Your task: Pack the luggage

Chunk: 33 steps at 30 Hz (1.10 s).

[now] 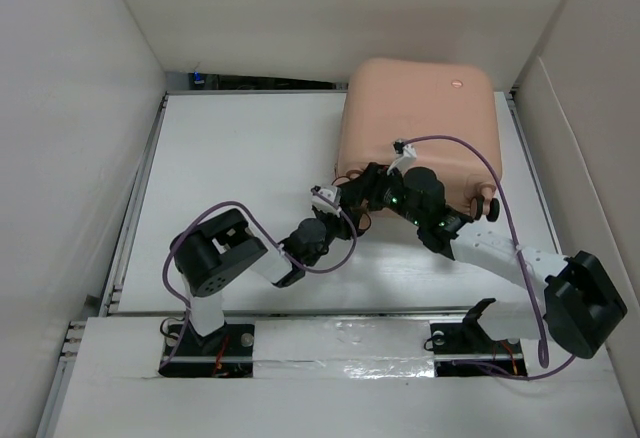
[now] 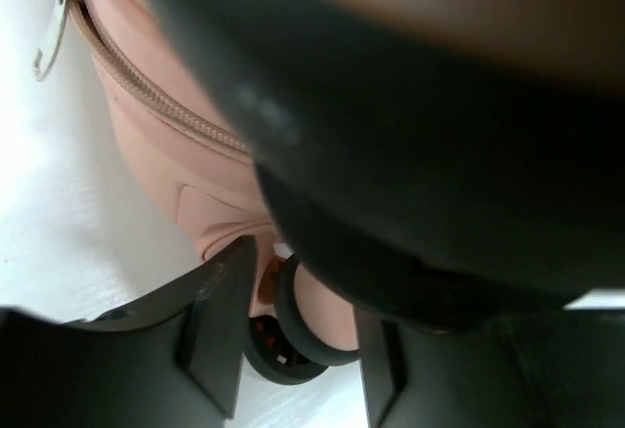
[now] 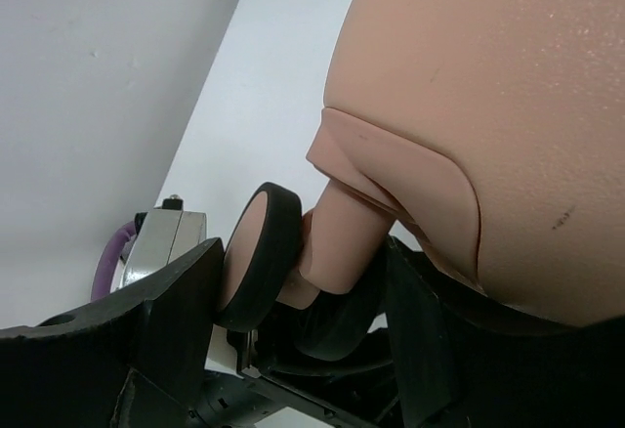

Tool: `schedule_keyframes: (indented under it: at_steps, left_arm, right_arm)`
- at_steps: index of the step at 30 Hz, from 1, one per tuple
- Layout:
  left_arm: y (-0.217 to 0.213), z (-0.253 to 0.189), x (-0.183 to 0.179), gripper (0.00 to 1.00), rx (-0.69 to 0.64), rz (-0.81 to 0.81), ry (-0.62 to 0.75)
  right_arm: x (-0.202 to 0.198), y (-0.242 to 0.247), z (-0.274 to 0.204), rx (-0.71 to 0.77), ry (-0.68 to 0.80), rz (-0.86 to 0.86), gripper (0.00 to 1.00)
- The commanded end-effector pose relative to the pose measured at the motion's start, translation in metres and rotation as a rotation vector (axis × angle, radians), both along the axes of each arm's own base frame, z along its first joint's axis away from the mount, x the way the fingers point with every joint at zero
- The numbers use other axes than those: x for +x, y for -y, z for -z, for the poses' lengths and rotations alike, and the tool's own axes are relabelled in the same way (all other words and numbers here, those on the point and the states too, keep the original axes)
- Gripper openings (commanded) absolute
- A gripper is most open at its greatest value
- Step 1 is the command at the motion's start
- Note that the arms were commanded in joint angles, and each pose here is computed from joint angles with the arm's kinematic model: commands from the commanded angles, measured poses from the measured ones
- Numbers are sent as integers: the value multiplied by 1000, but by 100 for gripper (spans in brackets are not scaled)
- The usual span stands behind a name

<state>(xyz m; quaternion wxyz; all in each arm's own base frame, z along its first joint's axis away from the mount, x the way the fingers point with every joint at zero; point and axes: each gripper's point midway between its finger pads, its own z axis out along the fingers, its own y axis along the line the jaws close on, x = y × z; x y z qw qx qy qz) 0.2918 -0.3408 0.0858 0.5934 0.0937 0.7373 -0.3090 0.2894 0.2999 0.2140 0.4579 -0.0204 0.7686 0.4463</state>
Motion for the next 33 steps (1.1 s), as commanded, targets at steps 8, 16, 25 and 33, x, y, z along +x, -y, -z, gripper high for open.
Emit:
schedule_keyframes:
  at_steps: [8, 16, 25, 33]
  left_arm:
    - [1, -160, -3, 34, -485, -36, 390]
    - [0, -182, 11, 33, -590, -108, 420]
    - [-16, -207, 22, 43, -707, -221, 448]
    - [-28, -235, 20, 17, -816, -224, 455]
  right_arm:
    - [-57, -41, -75, 252, 158, -311, 7]
    - [-65, -46, -69, 259, 137, -347, 4]
    - [-70, -48, -57, 262, 109, -378, 1]
    - [-72, -51, -41, 271, 79, -399, 0]
